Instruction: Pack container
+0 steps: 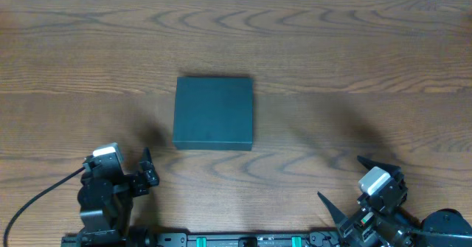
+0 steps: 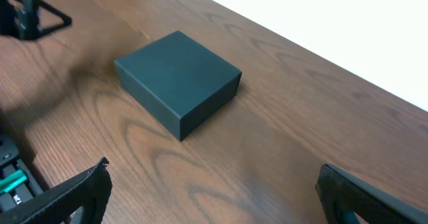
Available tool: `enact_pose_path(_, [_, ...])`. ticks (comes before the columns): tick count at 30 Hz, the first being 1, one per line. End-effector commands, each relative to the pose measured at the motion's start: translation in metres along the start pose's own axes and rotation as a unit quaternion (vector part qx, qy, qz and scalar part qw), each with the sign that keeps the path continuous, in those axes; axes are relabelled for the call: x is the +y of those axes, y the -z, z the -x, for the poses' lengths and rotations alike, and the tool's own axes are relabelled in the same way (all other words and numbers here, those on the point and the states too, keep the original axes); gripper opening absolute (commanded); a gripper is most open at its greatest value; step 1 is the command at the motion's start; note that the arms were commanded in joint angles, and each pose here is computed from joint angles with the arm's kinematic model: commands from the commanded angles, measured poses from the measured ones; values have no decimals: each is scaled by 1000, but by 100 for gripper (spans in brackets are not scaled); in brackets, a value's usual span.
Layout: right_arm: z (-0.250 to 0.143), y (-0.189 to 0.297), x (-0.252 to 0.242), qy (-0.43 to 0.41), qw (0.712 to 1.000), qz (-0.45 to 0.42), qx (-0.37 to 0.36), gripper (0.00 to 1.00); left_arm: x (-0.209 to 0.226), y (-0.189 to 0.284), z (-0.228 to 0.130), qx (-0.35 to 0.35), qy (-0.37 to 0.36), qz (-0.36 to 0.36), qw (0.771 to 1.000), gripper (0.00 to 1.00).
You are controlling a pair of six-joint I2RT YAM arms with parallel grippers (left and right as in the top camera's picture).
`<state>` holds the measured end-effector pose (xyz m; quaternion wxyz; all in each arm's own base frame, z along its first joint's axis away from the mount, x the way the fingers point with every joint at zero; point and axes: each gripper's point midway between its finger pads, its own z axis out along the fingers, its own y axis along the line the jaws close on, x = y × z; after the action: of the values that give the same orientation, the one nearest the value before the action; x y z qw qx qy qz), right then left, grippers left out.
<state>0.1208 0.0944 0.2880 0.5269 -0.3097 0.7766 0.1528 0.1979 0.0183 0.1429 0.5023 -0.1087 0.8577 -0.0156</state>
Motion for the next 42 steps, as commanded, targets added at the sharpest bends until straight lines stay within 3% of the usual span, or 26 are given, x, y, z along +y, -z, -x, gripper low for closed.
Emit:
enact_pose_path(1, [0,1,0,-6,1000,1,-3,99,3,-8,-12,0,-9,5,1000,99])
enact_pose_path(23, [0,1,0,-6,1000,1,-3,99,10,-30,-56,23,-51,8,998,99])
enact_pose_path(42, [0,1,0,-6,1000,1,-3,99,11,-30,-57,25,-51,8,998,99])
